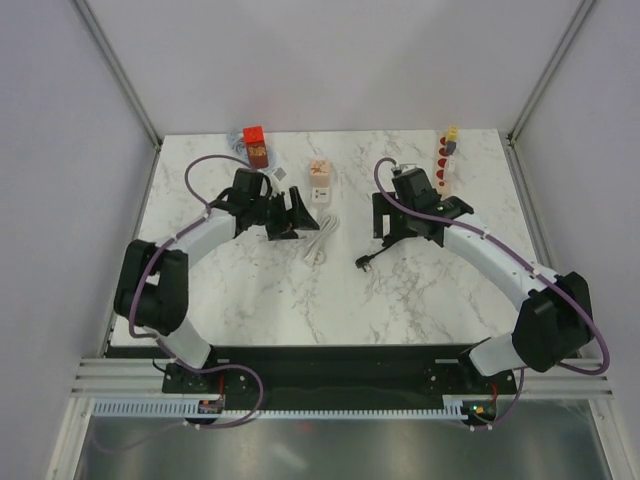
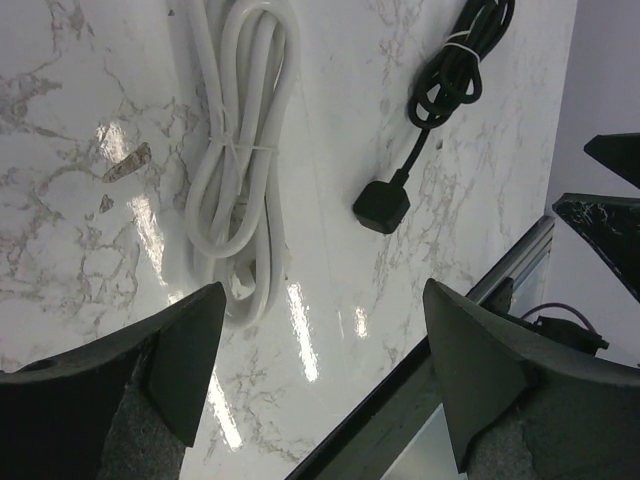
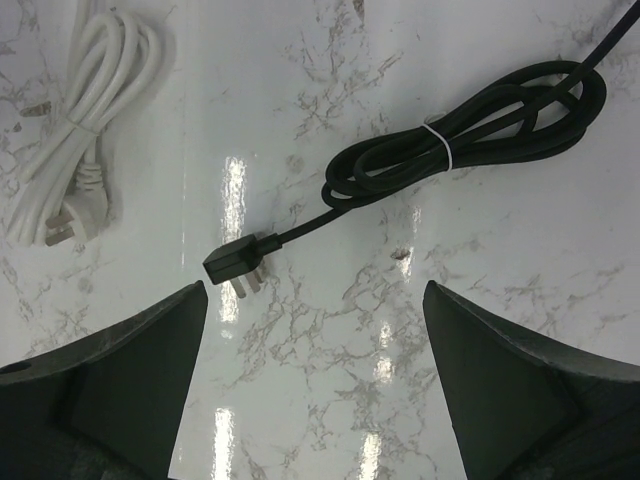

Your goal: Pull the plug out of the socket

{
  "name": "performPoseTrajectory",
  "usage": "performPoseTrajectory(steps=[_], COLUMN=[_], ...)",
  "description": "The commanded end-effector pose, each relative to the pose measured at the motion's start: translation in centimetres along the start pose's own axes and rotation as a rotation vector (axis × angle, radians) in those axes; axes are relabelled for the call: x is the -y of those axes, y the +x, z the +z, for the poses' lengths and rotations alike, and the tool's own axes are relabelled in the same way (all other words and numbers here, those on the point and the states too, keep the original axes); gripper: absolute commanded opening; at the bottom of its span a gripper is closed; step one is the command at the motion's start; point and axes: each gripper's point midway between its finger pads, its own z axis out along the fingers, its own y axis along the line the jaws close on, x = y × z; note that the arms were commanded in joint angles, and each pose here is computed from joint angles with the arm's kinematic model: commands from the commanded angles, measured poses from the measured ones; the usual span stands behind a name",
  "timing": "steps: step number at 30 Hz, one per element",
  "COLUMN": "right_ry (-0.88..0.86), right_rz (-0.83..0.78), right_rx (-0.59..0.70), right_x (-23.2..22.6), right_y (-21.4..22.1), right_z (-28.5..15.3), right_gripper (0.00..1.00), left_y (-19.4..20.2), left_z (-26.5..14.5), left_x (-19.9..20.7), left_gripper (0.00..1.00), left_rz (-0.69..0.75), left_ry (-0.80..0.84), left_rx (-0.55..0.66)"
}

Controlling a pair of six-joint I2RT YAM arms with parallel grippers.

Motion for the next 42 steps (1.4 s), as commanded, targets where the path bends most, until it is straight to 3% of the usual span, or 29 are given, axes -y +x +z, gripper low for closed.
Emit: performPoseTrajectory(steps=[1,6,11,15,27,30,31,37,42], right_ry=[-0.023,-0.012,-0.036,-0.042,-0.072,-0.097,-0.108,-0.137,-0.216], right_rz=[-0.029,-0.037,-0.028,-0.023,0.001,0.014,0.018,0.048,0.057], right_rx=[0.010,-0.016,-0.008,-0.007,-0.006,-0.007,-0.012,-0.017,-0.047], right_x=[0.6,1.5,1.5,1.5,1.3,0.8,0.6,-0.3,-3.2], right_y=[0.1,1.3,2.0,2.3,3.0,3.0,3.2,3.2,4.3], right_z=[-0.4,0.2,-0.5,-0.7,-1.4,-1.5,-1.4,-0.9,0.1], right_gripper=[0.98,0.98,0.98,0.98,0.98,0.98,0.98,0.98,0.98], left_y=[-0.9,1.2,1.8,2.1,6.0,6.6,6.9,9.3,14.1], left_z=[1.0,4.8,6.0,6.1,5.3,3.7,3.3,-0.5,-2.7], left_x=[1.3,0.7,-2.1,-3.1,-5.2,-5.0,-4.9,-4.1,-4.0], left_gripper=[0.88,0.81,0.76,0.73,0.32,0.05,0.02,0.02,0.03], left_rz=[0.101,0.117,0.208,0.235,0.175,0.173,0.173,0.138,0.068], left_ry=[0.031,-0.012,-0.210,-0.268,-0.338,-0.342,-0.337,-0.298,-0.226], left_rx=[0.012,-0.067,-0.034,-0.026,-0.089,-0.065,-0.061,-0.010,-0.033])
